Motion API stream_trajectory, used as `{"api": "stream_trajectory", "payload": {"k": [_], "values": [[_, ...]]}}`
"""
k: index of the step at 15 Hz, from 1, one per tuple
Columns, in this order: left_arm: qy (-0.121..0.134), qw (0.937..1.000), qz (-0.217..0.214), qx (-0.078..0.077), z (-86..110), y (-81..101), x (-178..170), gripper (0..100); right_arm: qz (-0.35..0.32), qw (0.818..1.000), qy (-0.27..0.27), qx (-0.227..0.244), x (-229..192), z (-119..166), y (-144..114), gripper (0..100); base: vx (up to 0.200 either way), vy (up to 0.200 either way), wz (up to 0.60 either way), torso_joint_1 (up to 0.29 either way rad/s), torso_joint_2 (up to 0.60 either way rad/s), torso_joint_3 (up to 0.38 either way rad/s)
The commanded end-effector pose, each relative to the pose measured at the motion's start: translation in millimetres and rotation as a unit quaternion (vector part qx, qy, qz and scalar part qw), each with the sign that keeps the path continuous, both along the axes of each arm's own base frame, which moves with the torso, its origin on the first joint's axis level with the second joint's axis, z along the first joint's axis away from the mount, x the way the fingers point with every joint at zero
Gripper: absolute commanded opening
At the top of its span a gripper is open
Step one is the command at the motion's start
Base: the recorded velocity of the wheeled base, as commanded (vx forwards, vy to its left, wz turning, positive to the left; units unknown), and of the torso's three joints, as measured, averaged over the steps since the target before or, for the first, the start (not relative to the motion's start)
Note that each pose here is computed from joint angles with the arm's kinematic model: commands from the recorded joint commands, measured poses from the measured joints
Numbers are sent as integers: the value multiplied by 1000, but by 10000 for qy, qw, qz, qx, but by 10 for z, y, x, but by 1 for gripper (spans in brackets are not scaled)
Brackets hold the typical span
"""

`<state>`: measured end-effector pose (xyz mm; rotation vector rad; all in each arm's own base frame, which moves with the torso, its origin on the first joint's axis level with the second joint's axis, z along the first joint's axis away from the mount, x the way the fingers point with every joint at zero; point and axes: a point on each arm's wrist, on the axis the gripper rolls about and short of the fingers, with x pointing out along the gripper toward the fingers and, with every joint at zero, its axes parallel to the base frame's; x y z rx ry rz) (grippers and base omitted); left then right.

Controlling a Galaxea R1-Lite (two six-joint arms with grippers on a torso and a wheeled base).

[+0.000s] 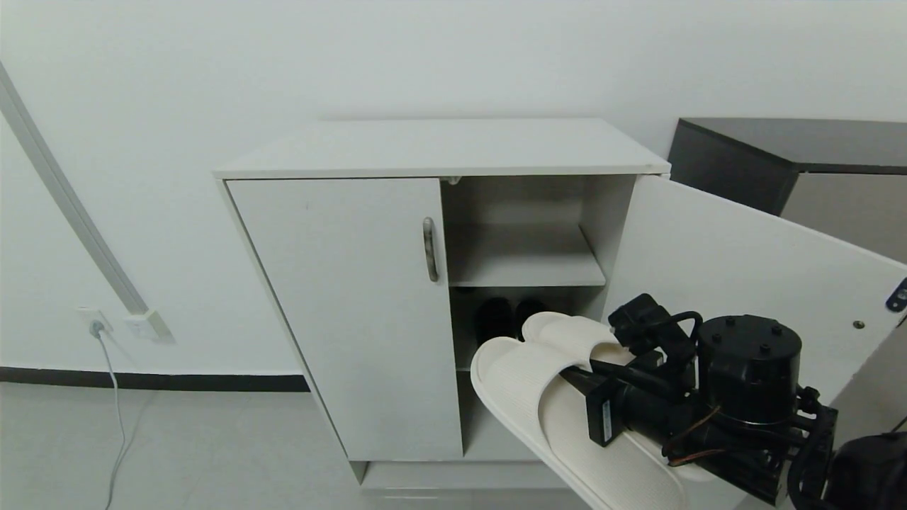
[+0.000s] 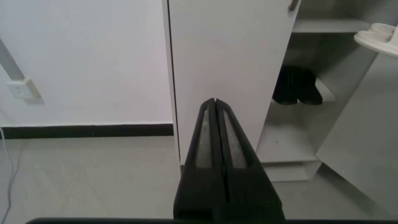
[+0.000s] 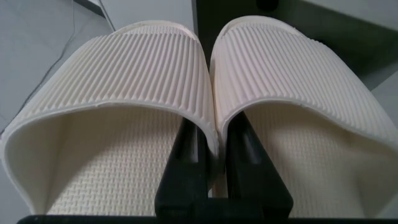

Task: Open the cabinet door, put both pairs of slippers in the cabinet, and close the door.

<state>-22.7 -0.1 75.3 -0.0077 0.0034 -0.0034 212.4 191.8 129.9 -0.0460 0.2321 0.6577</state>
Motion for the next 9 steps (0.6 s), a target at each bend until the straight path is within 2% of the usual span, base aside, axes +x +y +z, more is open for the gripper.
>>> {"api": "stream_trajectory", "payload": {"k": [1,7,9], "values": [[-2,10000,2,0,0,0,0,0,5,10000,-4,1,-7,2,2,0,0,0,0,-85,456,354],[-2,10000,2,-8,0,0,0,0,28,10000,48,-44,-16,-33,6,0,0,0,0,-50,447,388],[-2,10000,2,-8,0,0,0,0,35,10000,49,-43,-17,-33,6,0,0,0,0,1,101,92]]}}
